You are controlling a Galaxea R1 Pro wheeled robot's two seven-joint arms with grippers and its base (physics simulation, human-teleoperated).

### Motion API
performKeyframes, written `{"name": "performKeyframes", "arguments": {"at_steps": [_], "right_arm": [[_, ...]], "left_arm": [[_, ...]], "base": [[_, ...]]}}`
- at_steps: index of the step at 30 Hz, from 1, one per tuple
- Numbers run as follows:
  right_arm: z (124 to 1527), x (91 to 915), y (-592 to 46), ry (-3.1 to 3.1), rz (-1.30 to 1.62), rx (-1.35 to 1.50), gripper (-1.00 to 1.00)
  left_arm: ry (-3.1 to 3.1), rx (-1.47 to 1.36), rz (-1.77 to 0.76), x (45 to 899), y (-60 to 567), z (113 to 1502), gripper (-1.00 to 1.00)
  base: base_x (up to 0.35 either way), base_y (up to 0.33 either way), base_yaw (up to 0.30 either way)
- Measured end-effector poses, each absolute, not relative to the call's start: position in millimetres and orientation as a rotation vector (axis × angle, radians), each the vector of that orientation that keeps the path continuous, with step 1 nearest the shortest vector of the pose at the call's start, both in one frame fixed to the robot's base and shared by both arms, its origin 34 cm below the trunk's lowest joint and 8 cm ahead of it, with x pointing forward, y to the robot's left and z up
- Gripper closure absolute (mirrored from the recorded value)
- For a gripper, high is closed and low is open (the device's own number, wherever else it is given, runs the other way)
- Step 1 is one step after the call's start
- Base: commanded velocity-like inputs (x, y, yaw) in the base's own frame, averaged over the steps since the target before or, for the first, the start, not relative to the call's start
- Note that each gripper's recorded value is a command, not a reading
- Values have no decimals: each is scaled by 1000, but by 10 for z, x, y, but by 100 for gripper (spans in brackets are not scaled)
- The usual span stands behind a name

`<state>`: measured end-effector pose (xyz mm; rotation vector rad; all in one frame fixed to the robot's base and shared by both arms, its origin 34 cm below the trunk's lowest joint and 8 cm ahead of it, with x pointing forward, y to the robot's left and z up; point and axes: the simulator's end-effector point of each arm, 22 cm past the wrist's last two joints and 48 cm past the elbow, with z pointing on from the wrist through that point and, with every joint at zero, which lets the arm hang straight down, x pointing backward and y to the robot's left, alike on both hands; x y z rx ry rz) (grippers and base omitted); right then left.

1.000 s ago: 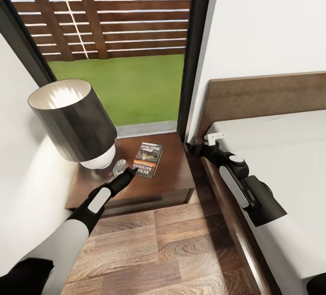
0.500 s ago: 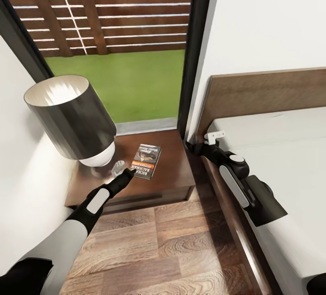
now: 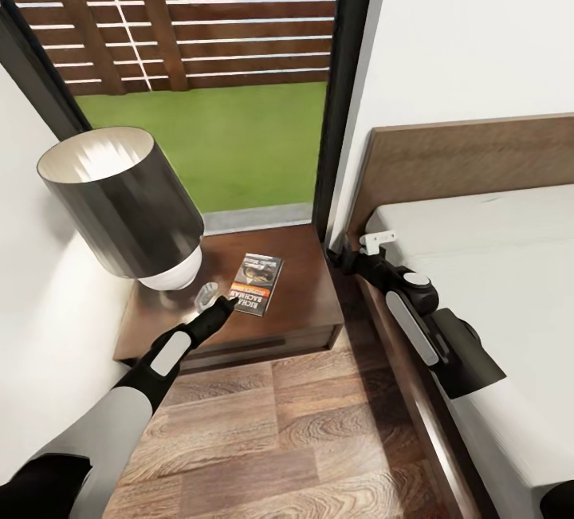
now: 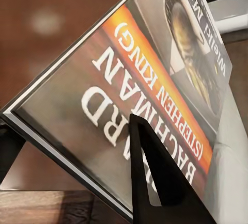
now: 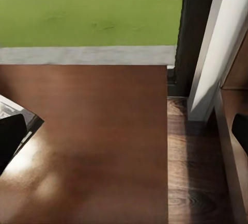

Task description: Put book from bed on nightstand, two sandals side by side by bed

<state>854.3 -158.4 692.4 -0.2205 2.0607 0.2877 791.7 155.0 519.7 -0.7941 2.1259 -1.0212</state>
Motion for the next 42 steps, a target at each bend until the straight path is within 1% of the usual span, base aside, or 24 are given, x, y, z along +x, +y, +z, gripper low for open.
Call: {"name": "performKeyframes", "arguments": {"at_steps": [27, 37, 42], "right_arm": [[6728, 8526, -1576, 2088, 297, -217, -100], [6692, 8522, -1576, 2092, 298, -216, -100], [6681, 8521, -1573, 2094, 298, -217, -100]], "left_arm": [[2150, -807, -1011, 7852, 1581, 5008, 100], [2153, -814, -1014, 7835, 1578, 4974, 100], [2154, -815, -1013, 7834, 1580, 4963, 100]], "base": [[1, 0, 0], [161, 0, 0], [25, 0, 0]]}}
